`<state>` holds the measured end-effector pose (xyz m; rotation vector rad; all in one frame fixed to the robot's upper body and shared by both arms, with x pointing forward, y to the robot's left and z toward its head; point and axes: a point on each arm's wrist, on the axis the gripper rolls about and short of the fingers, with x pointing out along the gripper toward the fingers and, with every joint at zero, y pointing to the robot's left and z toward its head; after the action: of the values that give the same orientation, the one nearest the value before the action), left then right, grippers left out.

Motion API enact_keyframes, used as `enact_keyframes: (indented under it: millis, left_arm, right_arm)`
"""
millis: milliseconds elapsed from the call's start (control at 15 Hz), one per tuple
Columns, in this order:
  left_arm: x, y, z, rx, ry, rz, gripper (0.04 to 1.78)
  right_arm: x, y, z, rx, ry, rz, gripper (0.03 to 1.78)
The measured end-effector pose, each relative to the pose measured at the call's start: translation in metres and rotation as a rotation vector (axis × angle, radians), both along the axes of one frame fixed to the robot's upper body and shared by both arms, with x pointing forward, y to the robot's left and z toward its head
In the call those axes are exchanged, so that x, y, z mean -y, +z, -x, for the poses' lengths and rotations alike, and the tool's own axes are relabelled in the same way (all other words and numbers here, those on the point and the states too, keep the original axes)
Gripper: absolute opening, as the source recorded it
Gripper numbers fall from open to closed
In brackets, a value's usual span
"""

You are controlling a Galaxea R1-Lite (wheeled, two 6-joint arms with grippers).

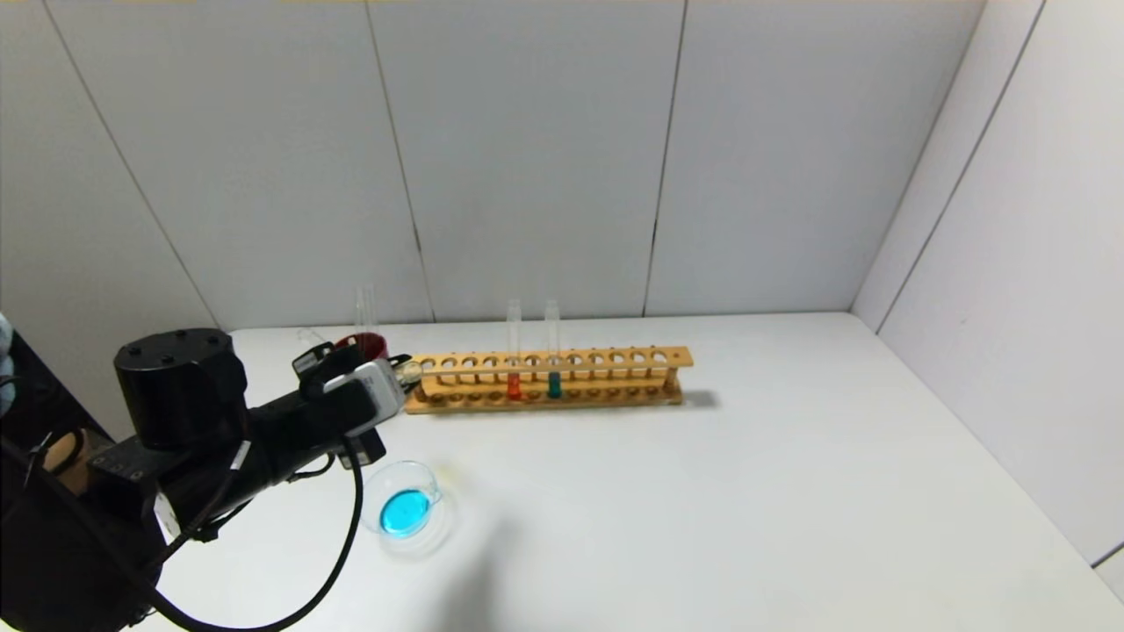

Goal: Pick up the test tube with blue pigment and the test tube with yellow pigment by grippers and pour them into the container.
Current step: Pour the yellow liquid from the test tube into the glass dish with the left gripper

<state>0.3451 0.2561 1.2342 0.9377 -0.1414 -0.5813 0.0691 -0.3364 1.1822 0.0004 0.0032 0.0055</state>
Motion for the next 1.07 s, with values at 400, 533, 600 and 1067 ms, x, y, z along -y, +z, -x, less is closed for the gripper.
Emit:
enact_keyframes:
  millis: [400,533,600,1067]
  left_arm:
    - [-0.005,-0.003,0.000,0.108,-0.119,-0.203,0.31]
    - [-0.004,-0.005,0.000,0.130,-0.159,-0.246,0.31]
    - [-0.004,-0.007,0.001,0.130,-0.165,-0.262,0.31]
    - [-0.019,-0.009,-0.006,0.173,-0.173,-0.329,0.31]
  right_arm:
    - [0.000,0.000,0.000,0.000,-0.001,0.000,1.75]
    - [0.000,0.000,0.000,0.000,0.000,-0.001,1.75]
    - [0.000,0.000,0.000,0.000,0.000,0.000,1.75]
    - [0.000,0.000,0.000,0.000,0.000,0.000,1.75]
